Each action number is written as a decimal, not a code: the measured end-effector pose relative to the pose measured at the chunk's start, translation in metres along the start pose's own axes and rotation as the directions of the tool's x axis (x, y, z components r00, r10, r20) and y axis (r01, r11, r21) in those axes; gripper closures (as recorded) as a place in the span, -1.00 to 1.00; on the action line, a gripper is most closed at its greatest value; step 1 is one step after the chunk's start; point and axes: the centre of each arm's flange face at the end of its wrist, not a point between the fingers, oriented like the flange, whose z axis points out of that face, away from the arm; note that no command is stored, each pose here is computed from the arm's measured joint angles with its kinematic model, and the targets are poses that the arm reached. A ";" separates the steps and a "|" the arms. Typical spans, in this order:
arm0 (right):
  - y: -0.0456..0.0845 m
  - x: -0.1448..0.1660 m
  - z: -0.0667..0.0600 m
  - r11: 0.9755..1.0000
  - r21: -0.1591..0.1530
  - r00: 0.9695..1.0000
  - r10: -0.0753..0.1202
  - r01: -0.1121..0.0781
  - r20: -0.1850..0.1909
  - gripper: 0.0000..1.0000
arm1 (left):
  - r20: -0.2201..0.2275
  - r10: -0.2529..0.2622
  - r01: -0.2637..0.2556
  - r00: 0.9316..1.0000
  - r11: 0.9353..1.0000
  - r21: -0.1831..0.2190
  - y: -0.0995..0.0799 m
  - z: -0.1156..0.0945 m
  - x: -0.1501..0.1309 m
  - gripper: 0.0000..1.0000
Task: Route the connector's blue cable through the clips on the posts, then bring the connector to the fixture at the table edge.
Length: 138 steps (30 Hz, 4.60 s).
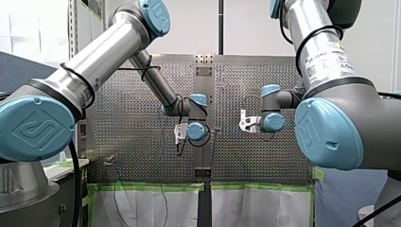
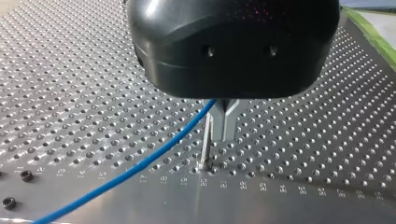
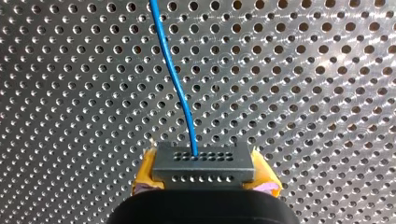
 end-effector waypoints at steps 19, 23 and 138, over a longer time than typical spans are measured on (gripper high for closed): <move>0.020 -0.006 0.003 0.999 -0.034 1.000 0.014 -0.014 0.014 1.00 | -0.004 -0.004 0.004 1.000 1.000 0.012 -0.008 -0.007 0.002 1.00; 0.025 -0.006 0.005 0.999 -0.041 1.000 0.017 -0.016 0.008 1.00 | 0.006 -0.018 0.018 1.000 1.000 0.019 -0.008 -0.003 0.004 1.00; 0.050 0.014 0.044 0.999 -0.052 0.999 0.011 -0.014 -0.046 1.00 | -0.109 0.114 -0.081 0.987 0.960 0.267 -0.012 0.005 -0.013 -1.00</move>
